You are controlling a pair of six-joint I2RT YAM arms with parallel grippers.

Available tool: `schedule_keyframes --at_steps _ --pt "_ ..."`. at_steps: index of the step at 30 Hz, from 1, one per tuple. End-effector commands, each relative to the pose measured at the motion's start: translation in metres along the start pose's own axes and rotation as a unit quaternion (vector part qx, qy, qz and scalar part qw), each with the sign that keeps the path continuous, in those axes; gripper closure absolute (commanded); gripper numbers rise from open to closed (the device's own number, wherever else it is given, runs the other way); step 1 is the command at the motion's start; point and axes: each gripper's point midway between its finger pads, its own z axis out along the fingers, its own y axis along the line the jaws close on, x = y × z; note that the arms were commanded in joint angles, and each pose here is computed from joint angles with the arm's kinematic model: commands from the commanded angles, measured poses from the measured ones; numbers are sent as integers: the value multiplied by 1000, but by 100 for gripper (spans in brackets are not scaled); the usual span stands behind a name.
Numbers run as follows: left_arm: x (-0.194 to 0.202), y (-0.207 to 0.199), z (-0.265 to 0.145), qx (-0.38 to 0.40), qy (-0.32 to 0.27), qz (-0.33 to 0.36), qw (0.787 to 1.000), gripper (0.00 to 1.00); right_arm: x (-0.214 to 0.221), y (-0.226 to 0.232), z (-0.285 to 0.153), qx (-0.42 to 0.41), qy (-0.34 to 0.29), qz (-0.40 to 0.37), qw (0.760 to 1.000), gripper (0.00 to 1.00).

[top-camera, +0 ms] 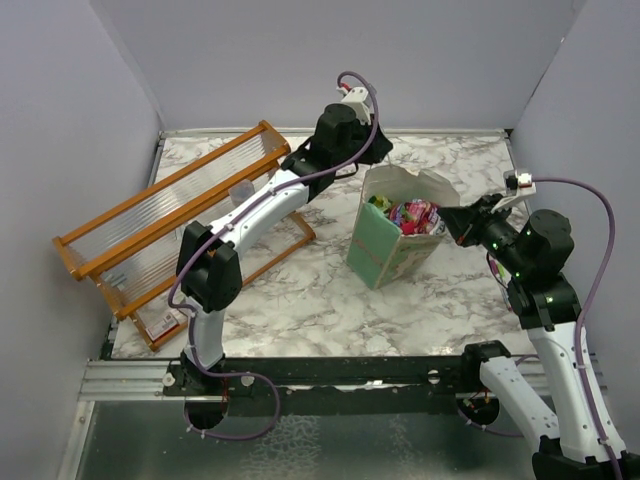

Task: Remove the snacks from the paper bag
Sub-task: Move the paper bag to the center of the board.

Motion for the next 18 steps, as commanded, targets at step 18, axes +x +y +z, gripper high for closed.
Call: schedule_keyframes --at_steps 18 --pt "-36 -35 -124 62 -29 -9 998 100 -20 45 5 -128 -4 -45 991 93"
